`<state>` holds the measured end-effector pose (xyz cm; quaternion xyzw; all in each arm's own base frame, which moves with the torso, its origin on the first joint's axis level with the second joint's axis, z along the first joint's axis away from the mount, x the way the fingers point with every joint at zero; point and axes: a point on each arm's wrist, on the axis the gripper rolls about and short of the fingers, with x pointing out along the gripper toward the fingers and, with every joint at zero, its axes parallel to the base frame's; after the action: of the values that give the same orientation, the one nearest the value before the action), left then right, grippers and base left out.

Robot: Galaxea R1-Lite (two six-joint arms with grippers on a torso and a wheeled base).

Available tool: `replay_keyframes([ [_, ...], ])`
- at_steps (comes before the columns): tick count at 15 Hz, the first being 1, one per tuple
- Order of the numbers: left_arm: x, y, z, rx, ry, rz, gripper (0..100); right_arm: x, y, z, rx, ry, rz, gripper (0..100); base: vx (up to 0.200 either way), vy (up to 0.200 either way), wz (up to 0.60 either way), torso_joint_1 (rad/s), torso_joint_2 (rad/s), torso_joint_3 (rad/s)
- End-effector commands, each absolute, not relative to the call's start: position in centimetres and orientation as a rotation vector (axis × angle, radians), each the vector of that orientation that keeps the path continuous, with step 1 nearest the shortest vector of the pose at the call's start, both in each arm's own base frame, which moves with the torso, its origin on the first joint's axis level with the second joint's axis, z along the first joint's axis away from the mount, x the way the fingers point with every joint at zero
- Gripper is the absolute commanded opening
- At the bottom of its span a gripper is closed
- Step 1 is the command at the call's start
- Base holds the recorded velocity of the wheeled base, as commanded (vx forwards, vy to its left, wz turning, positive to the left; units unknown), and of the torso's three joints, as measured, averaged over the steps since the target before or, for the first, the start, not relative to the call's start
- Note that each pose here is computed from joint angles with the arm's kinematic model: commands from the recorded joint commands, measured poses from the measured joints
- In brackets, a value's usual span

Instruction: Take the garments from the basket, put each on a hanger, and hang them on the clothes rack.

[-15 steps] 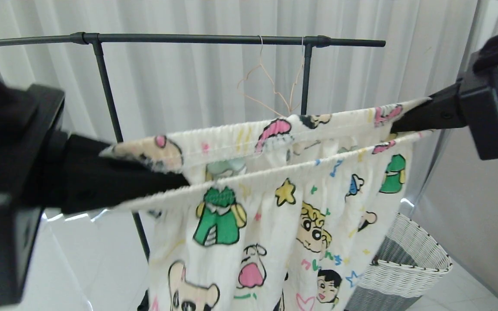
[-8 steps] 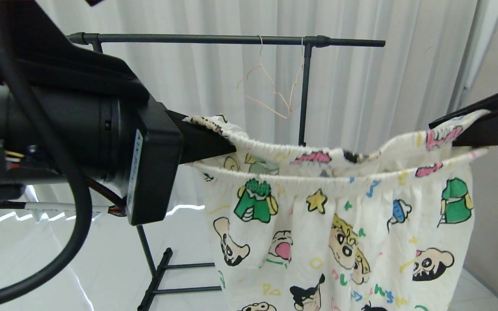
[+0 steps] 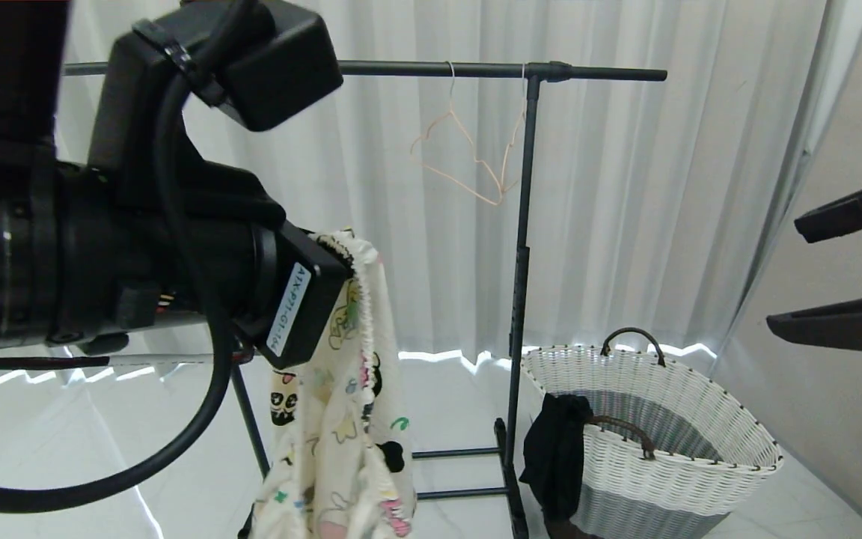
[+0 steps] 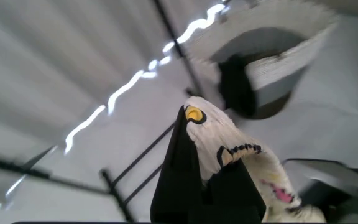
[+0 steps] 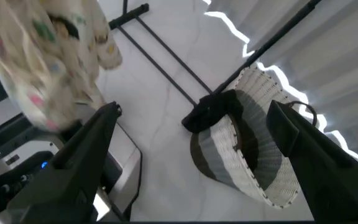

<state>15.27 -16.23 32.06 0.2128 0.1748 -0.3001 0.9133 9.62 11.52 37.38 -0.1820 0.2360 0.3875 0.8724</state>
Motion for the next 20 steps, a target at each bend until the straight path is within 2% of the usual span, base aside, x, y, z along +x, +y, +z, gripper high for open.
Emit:
replay_keyframes([
  [1, 15.6, -15.6, 31.2, 0.460, 0.391, -0.559, 0, 9.0, 8.9, 36.2, -0.374, 0.526, 0.702, 100, 0.000, 0.000, 0.00, 0.000, 0.00, 0.000],
  [4, 14.6, -11.3, 30.8, 0.433, 0.407, -0.438, 0, 9.3, 5.9, 32.8, -0.437, 0.632, 0.315, 100, 0.000, 0.000, 0.00, 0.000, 0.00, 0.000],
  [9, 12.9, -3.9, 28.1, 0.375, 0.502, -0.101, 0, 9.1, 2.9, 29.8, -0.414, 0.711, 0.023, 100, 0.000, 0.000, 0.00, 0.000, 0.00, 0.000],
  [12, 11.9, -2.2, 27.0, 0.375, 0.533, -0.007, 0, 9.2, 2.3, 29.2, -0.384, 0.710, -0.031, 100, 0.000, 0.000, 0.00, 0.000, 0.00, 0.000],
  [20, 10.9, -1.9, 26.2, 0.375, 0.541, -0.005, 0, 9.5, 2.2, 29.1, -0.362, 0.703, -0.036, 100, 0.000, 0.000, 0.00, 0.000, 0.00, 0.000],
])
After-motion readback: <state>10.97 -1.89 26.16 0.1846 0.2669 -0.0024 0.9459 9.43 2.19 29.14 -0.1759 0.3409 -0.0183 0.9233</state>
